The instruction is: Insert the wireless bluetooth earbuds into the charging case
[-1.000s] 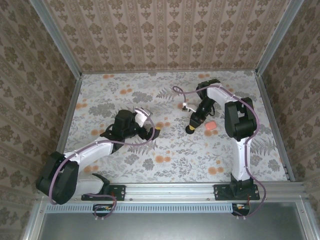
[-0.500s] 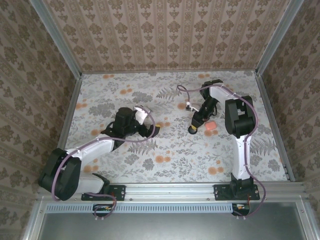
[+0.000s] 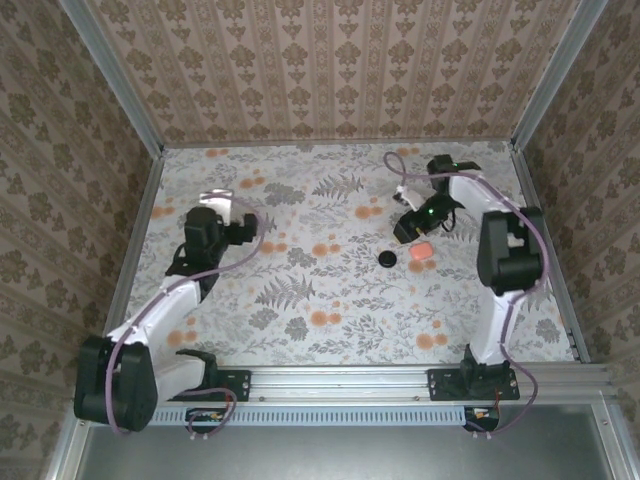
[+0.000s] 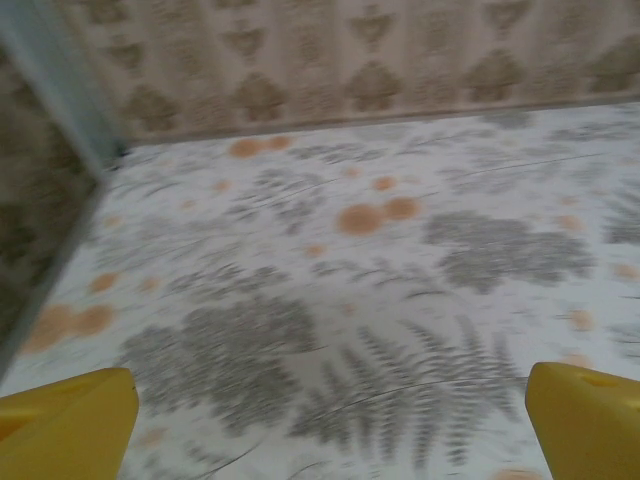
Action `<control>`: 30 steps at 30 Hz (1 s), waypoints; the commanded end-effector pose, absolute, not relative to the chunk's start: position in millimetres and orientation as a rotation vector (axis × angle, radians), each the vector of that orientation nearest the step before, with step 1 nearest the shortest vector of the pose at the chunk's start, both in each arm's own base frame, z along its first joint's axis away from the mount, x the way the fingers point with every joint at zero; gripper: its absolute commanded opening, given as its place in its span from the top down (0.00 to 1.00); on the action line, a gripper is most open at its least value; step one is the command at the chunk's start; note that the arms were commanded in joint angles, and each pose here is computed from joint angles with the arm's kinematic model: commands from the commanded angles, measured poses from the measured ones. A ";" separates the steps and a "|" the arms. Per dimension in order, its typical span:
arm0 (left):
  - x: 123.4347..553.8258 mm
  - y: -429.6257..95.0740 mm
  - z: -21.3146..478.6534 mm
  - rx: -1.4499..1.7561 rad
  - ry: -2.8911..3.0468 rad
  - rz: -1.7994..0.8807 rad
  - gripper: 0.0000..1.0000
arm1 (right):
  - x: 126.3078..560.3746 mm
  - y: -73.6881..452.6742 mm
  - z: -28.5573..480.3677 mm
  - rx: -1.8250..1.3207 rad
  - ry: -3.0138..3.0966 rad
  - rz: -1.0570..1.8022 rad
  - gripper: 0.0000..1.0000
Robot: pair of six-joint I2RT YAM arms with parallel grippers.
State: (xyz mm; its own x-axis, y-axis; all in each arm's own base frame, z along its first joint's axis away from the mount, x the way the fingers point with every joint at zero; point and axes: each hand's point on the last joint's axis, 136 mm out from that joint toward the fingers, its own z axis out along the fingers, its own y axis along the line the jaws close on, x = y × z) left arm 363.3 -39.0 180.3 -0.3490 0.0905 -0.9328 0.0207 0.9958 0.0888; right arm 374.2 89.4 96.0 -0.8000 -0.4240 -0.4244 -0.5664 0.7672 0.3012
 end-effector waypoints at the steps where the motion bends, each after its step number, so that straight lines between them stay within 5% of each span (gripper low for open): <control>1: 354.4 1.1 161.6 -0.025 1.935 0.238 0.00 | 408.1 75.2 119.1 -0.548 2.405 0.475 0.00; 12: 372.3 5.6 127.2 -0.007 1.860 0.225 0.00 | 399.0 30.5 119.4 -0.153 2.091 0.224 0.00; 30: 394.8 15.3 95.9 -0.031 1.913 0.194 0.00 | 398.9 9.7 98.4 -0.036 1.910 0.104 0.00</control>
